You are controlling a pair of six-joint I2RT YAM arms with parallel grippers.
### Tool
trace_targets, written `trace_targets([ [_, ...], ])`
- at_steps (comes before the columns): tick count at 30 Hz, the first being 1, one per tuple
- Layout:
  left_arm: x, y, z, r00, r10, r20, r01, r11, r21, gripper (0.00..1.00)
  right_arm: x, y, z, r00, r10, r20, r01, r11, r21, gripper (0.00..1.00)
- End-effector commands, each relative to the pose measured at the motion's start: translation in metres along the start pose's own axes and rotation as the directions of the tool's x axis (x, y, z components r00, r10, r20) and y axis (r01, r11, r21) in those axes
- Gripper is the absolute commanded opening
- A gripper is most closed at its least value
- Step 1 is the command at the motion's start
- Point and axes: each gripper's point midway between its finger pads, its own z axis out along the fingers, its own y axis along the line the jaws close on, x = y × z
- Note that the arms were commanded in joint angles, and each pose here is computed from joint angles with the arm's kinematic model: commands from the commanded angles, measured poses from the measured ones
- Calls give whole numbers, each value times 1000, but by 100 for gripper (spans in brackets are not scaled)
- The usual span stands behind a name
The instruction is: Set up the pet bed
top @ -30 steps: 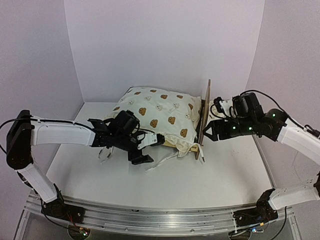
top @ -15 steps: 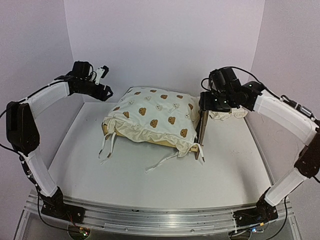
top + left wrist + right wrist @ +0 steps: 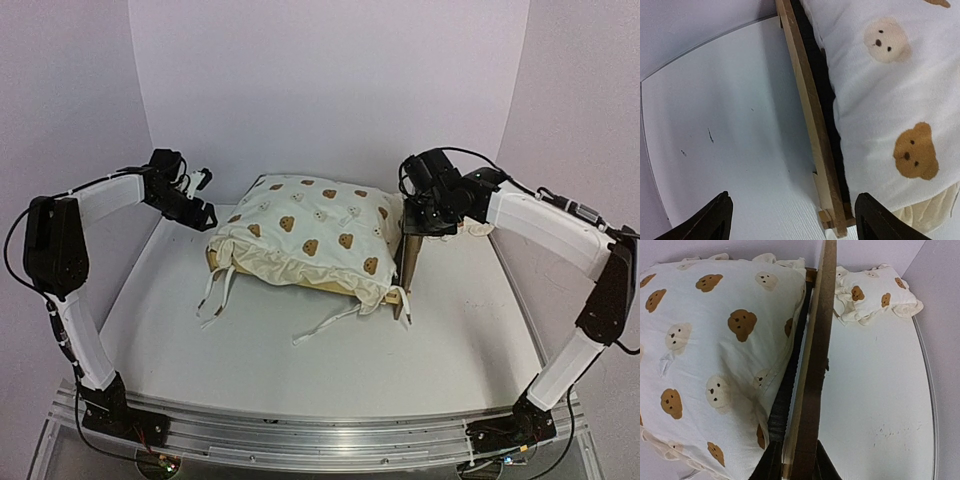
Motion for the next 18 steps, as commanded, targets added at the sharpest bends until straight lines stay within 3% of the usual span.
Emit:
trace_targets([
  [1,-21,-7,-30,996,40,80,-40,999,10,86,30,-9,-16,987,-100,-127,96,995,-40,12],
  [5,-30,-15,-45,989,72,130,-77,996,34,85,54,20,-47,953,-249,-174,183,928,-324,4],
  [10,-33,-21,-54,985,83,154,-92,994,54,85,92,36,-102,898,-426,-111,271,734,-622,2],
  [13,-32,-23,-53,984,88,153,-98,993,63,85,98,12,-107,883,-467,-54,358,744,-564,2],
  [18,-31,-27,-51,983,98,156,-113,989,92,85,63,-20,-58,861,-507,-46,480,839,-256,2],
])
